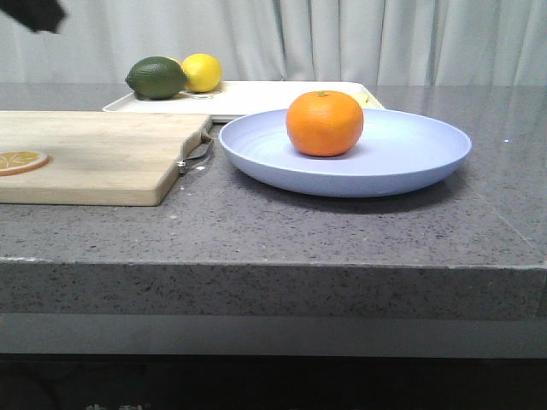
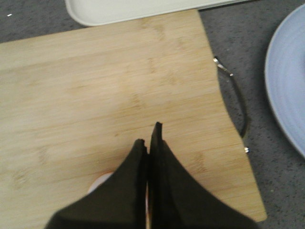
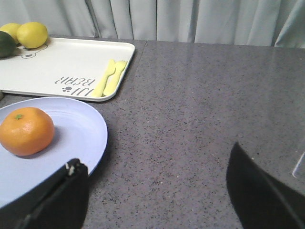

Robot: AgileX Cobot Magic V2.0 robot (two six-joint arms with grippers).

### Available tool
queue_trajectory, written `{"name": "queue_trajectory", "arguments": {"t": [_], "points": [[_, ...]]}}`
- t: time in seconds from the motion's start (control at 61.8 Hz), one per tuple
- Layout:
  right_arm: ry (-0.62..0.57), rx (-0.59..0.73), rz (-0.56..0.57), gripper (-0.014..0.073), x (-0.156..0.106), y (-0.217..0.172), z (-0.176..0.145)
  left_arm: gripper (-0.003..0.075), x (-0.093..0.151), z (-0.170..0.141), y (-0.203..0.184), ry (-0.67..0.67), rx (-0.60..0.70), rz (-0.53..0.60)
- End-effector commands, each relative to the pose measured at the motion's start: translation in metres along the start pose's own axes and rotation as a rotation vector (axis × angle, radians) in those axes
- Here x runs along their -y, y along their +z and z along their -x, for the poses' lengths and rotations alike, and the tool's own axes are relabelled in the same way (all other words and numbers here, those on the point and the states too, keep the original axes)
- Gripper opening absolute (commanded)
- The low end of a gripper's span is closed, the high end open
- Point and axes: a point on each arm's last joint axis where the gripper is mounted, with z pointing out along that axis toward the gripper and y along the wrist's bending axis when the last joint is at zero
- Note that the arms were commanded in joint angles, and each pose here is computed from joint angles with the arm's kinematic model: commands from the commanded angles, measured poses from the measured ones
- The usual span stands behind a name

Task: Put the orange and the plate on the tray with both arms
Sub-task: 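Open the left gripper and withdraw it back over the cutting board, then move the right gripper down to the rim of the blue plate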

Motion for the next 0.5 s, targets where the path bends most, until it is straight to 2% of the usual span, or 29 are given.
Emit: {"name": "queue_trajectory", "arguments": {"t": [0.0, 0.162, 0.485], "points": [[-0.008, 0.117, -0.002, 0.0603, 0.0, -0.004, 0.019, -0.0018, -0.014, -0.009, -0.033, -0.063, 0.153, 0.006], [-0.008, 0.117, -0.002, 0.0603, 0.0, -0.004, 0.019, -0.0018, -0.035, -0.053, -0.061, -0.121, 0.239, 0.055], [-0.008, 0.117, -0.002, 0.0603, 0.0, -0.004, 0.019, -0.0018, -0.035, -0.15, -0.111, -0.122, 0.482, 0.049]]}}
